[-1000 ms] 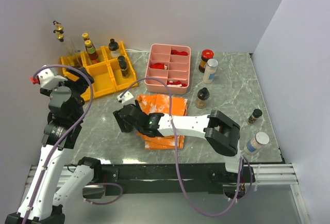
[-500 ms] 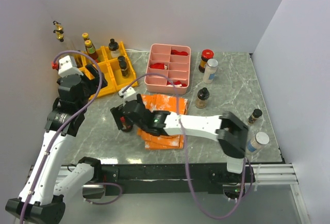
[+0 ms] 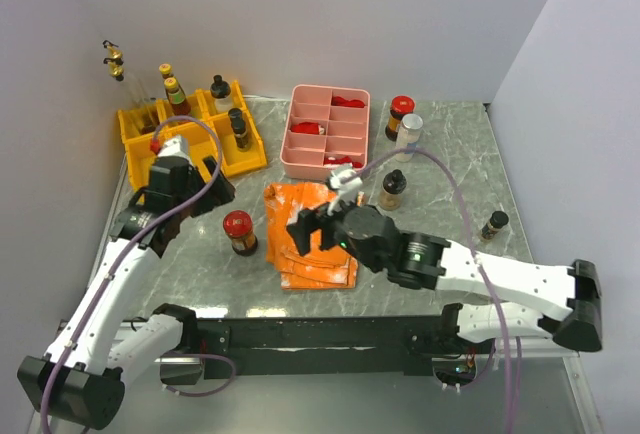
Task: Organize the condiment bottles
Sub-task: Place the bottle at the center of the board, then pick up the bottle from the center of the board.
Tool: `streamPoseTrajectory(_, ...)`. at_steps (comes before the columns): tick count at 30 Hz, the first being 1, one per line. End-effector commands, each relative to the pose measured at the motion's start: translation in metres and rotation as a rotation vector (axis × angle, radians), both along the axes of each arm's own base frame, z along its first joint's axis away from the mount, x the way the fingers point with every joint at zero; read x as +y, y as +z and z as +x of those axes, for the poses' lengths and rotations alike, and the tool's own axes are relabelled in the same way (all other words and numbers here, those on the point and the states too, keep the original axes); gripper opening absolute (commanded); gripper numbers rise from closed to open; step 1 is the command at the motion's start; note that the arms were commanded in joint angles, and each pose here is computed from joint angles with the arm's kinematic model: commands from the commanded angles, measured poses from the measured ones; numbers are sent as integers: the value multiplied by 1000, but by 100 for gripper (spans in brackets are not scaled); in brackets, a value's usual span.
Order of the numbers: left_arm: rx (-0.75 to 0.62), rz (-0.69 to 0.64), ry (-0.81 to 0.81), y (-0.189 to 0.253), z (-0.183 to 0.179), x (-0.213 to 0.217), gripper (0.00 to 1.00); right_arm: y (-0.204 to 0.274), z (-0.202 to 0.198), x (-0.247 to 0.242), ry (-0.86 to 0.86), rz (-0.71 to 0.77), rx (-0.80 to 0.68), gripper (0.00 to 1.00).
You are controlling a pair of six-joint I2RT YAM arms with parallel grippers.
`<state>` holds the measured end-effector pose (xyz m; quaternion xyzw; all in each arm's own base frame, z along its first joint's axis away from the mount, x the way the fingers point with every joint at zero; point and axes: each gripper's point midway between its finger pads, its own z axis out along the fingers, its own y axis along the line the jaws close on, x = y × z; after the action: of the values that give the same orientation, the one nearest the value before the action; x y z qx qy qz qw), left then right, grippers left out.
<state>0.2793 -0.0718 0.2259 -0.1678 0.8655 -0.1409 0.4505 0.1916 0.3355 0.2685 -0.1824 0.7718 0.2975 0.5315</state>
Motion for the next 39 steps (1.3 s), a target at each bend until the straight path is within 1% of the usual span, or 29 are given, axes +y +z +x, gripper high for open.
streamPoseTrajectory(1,63,-87,-41,-19,-14,-33,94,3,-6,-35,-54,48,-14,100)
streamPoseTrajectory(2,89,-73,-42,-25,-14,-39,94,3,-7,-40,-59,56,-15,100)
streamPoseTrajectory(3,96,-47,3,-29,-13,-36,94,-3,-8,-45,-64,51,-13,100)
streamPoseTrajectory(4,111,-33,-17,-33,-18,-46,95,4,-10,-52,-68,73,-21,100)
streamPoseTrajectory(6,160,-12,-4,-48,-21,-52,96,6,-12,-63,-79,89,-29,100)
streamPoseTrajectory(7,189,4,5,-59,-22,-52,96,7,-13,-66,-80,89,-32,100)
streamPoseTrajectory(13,272,107,48,-89,-25,-51,99,10,-18,-89,-97,125,-49,100)
streamPoseTrajectory(17,291,152,53,-92,-27,-50,99,9,-18,-101,-121,133,-60,100)
streamPoseTrajectory(18,293,166,45,-90,-30,-51,99,9,-18,-104,-125,137,-62,100)
streamPoseTrajectory(19,267,175,56,-80,-26,-50,99,10,-19,-105,-125,139,-66,100)
streamPoseTrajectory(20,252,176,61,-74,-24,-49,99,10,-19,-105,-123,140,-66,100)
streamPoseTrajectory(21,247,187,58,-68,-26,-48,97,11,-20,-106,-123,145,-67,100)
streamPoseTrajectory(23,199,172,65,-48,-22,-48,96,13,-20,-107,-122,152,-69,100)
streamPoseTrajectory(25,174,160,77,-38,-23,-45,96,14,-20,-107,-121,157,-72,100)
streamPoseTrajectory(27,169,163,99,-39,-24,-40,96,12,-20,-107,-121,150,-71,100)
streamPoseTrajectory(30,204,182,107,-53,-30,-36,96,11,-21,-107,-119,148,-67,100)
streamPoseTrajectory(31,230,193,99,-64,-33,-36,97,10,-21,-107,-118,149,-65,100)
streamPoseTrajectory(34,280,185,81,-85,-36,-42,99,11,-22,-105,-108,159,-63,100)
streamPoseTrajectory(36,287,172,77,-92,-34,-47,99,12,-23,-105,-105,158,-63,100)
streamPoseTrajectory(39,313,174,71,-105,-35,-49,95,14,-22,-107,-111,156,-67,100)
